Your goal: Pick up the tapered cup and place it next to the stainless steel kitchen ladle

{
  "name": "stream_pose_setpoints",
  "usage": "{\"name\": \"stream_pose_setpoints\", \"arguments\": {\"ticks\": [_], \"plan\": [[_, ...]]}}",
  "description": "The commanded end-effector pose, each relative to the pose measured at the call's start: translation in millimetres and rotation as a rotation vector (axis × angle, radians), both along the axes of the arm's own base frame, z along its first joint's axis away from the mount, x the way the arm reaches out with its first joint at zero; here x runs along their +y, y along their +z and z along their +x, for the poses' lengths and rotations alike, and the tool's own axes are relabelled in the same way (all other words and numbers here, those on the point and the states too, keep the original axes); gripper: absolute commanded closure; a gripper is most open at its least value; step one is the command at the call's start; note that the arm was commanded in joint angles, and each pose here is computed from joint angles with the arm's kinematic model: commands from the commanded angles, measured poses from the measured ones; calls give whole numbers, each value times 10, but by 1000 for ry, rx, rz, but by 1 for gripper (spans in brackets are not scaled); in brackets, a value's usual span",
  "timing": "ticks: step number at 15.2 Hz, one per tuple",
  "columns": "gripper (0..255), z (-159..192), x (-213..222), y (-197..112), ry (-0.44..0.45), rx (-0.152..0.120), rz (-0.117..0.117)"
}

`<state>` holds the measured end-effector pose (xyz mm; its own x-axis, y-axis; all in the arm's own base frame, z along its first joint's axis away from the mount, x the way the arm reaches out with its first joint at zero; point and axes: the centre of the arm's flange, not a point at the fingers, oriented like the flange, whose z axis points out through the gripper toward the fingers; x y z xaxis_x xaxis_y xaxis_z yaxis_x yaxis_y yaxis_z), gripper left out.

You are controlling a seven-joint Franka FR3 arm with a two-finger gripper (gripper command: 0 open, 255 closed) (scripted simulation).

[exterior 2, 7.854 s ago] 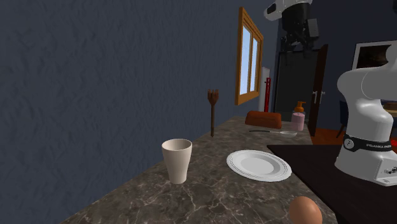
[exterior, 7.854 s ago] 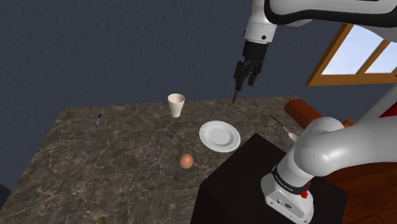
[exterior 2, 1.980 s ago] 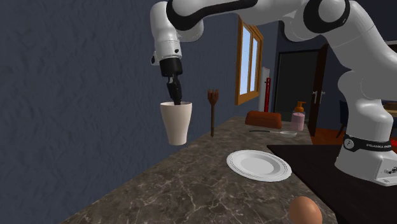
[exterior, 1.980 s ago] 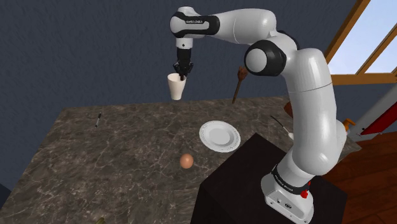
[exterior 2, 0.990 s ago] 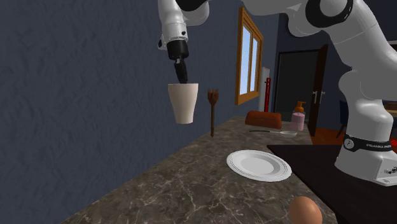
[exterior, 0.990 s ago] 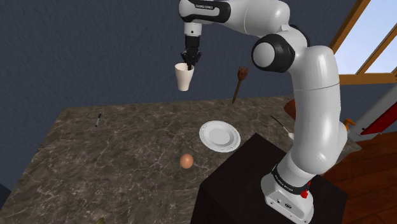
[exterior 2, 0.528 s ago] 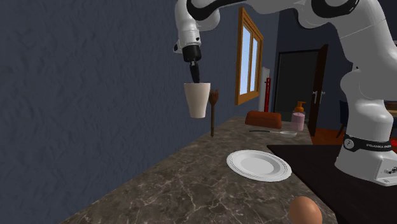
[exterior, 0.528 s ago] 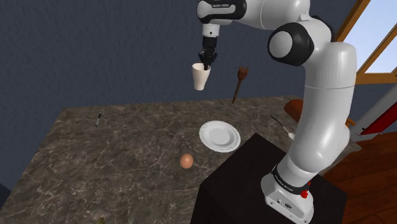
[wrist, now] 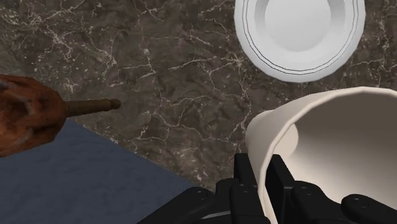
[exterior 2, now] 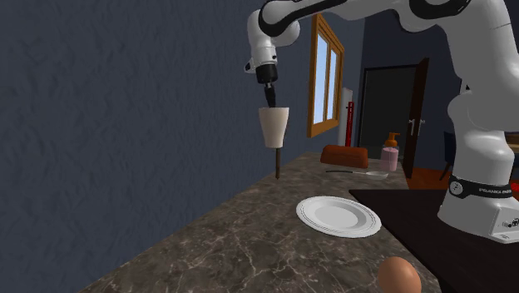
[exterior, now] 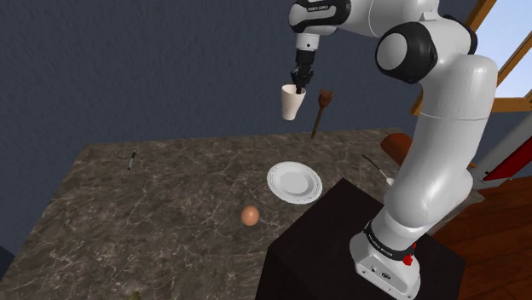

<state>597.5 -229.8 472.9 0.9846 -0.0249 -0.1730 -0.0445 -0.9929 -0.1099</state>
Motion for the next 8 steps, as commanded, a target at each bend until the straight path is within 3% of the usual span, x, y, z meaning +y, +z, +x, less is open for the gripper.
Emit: {"name": "stream_pose_setpoints", "arguments": {"ticks": [1,8], "plan": [[255,-132,-204,-15,1,0,0],[255,-604,-998,-12,1,0,0]]}}
